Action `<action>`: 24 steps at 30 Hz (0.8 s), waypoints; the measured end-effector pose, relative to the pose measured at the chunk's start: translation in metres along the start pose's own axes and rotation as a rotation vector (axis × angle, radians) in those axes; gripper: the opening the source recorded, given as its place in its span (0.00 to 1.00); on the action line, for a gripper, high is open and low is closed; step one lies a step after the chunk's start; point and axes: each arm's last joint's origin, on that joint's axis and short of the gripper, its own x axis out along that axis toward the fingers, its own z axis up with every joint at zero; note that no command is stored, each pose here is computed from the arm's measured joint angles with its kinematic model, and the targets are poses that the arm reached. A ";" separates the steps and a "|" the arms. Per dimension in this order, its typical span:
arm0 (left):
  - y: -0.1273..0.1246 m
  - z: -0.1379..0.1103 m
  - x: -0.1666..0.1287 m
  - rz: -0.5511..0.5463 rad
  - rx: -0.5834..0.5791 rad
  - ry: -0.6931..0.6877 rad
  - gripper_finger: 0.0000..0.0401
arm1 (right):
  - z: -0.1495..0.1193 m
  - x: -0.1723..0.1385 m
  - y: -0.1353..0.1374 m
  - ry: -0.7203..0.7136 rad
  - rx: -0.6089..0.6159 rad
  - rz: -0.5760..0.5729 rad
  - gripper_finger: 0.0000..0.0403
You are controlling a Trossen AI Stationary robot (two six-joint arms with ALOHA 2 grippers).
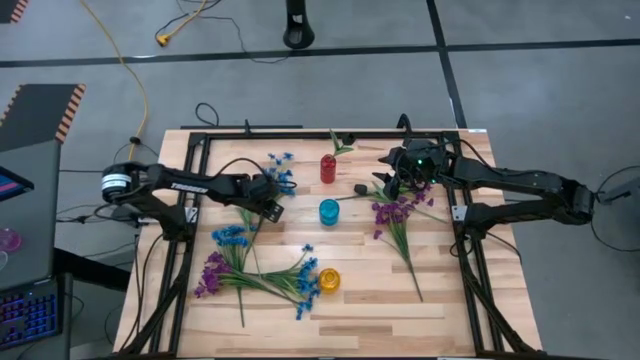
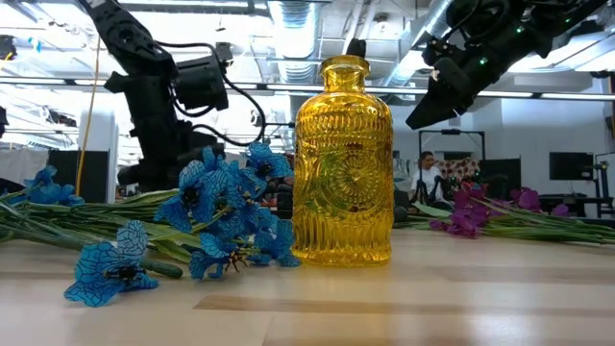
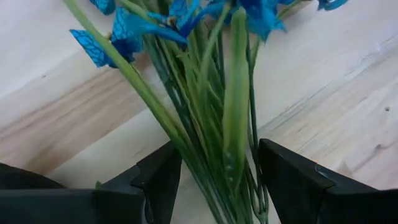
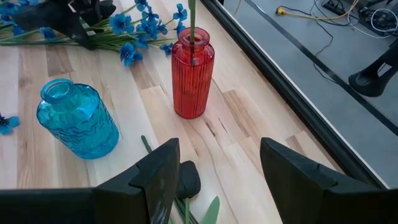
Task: Sort flowers into vase by color
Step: Put the top middle blue flower into the blue crystal vase
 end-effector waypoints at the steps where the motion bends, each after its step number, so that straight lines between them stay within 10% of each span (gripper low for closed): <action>1: 0.000 0.000 0.001 0.003 0.001 0.000 0.51 | 0.000 0.000 0.000 0.000 0.000 0.000 0.62; 24: 0.001 0.002 0.004 0.029 -0.129 -0.038 0.02 | 0.000 0.000 0.000 0.000 0.000 0.000 0.62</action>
